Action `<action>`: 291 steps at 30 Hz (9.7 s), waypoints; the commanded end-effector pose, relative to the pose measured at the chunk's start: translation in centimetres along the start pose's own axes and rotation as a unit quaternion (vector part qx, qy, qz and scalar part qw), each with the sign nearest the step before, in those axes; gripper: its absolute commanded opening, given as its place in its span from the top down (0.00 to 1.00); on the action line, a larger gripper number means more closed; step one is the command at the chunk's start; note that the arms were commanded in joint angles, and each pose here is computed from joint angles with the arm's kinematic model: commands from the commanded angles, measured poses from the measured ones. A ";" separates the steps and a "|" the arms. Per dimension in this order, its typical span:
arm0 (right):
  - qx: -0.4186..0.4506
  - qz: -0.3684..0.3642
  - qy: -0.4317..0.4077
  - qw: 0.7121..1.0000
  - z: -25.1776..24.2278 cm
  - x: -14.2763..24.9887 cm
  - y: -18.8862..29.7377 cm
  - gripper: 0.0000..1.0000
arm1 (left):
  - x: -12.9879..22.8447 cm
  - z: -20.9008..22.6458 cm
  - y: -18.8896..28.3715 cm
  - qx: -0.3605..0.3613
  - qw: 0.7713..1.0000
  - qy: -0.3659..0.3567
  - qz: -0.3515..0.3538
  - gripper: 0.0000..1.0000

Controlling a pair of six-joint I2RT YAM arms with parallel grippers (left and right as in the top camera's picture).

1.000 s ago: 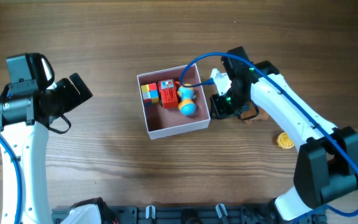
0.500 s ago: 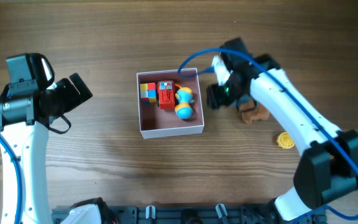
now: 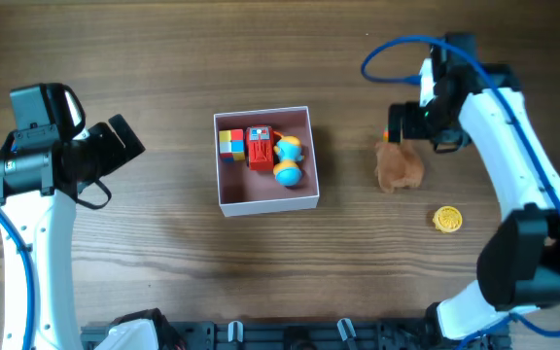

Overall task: Pack container
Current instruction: 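Move the right gripper to the brown plush bear and grasp it, then lower the plush bear into the box with the right gripper and release, then reach the right gripper to the yellow round toy and grasp it, then place the yellow toy into the box with the right gripper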

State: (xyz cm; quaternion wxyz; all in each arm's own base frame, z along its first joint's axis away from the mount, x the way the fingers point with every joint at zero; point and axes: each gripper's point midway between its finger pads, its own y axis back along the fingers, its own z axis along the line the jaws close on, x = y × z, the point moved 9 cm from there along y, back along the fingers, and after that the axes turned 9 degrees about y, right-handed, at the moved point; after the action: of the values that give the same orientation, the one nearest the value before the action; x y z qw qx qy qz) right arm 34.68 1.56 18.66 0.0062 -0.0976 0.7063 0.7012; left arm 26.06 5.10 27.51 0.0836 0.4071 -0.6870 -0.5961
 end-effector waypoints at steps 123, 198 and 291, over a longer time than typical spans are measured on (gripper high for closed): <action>-0.129 -0.086 0.543 0.825 28.7 4.0 0.8 0.96 | -1.0 3.2 2.8 -0.001 0.997 0.065 -0.052 0.00; 0.039 0.011 -0.492 0.870 -7.4 11.5 -2.0 0.00 | -0.9 3.2 2.8 -0.002 0.997 0.065 -0.048 0.00; -0.174 -0.205 0.407 0.873 30.8 3.8 2.6 0.96 | -0.8 3.4 2.7 -0.011 0.997 0.065 -0.044 0.00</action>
State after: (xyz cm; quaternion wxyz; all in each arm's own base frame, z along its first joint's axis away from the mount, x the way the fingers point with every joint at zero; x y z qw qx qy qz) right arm 25.98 30.80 21.56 -0.1393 -0.5133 0.4783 0.6989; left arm 23.46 8.02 29.20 0.1055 0.4702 -0.6547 -0.5824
